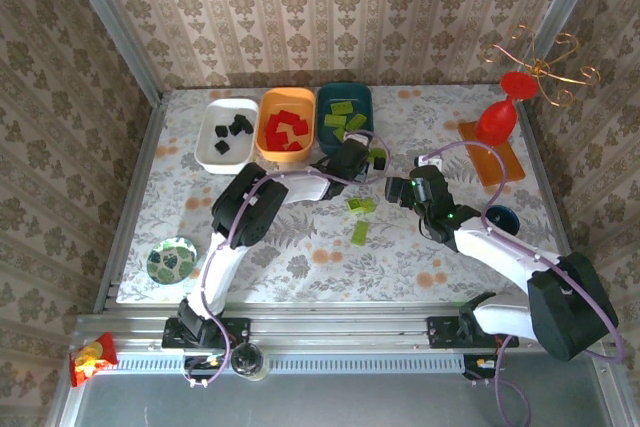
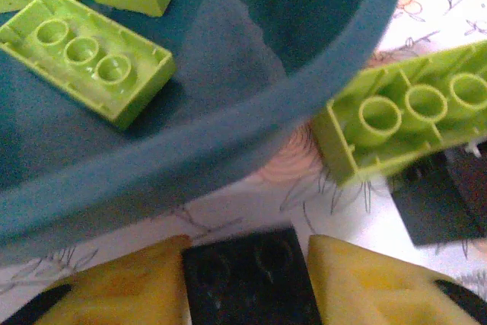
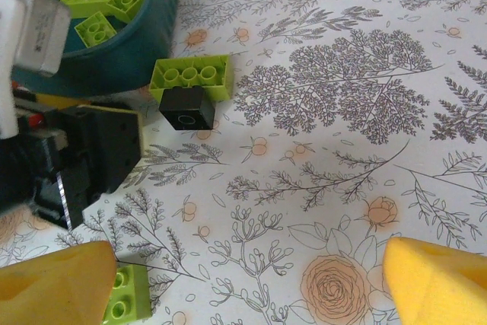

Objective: Sort the legos into containers by color
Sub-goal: Pick up the lego from the center of the table, then place the lego in the container.

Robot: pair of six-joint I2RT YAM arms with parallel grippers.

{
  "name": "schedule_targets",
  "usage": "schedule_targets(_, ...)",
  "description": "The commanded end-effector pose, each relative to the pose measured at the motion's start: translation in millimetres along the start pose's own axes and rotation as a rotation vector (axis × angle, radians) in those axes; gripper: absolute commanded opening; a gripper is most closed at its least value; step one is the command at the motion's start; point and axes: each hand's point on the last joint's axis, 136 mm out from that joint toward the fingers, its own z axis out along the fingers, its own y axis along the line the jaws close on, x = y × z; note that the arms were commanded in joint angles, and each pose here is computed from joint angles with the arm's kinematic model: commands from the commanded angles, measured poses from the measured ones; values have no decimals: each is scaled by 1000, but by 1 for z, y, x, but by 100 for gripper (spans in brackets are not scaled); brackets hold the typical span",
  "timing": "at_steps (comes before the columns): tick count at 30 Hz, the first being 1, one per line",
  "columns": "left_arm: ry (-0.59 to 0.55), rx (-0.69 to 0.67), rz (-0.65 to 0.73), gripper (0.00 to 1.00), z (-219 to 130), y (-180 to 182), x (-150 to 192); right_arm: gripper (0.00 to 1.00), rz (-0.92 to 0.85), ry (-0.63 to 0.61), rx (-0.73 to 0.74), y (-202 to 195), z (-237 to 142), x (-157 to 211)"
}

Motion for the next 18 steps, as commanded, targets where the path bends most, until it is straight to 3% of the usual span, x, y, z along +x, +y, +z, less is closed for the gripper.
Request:
schedule_targets(1,-1,34,-7,40,-23,-6,3,92,7,-15,9,-1,3,-2)
schedule_targets(9,-110,14,-78,36,-79,31,-20,92,17,-14,-16,3,4,-1)
schedule_targets(14,-169,-21,-188,34,-114,86,-30,92,19,-14,-26,5,4,-1)
schedule_targets(18,-222,-111,-264,34,-145,154,-40,92,22,-17,-36,7,4,-2)
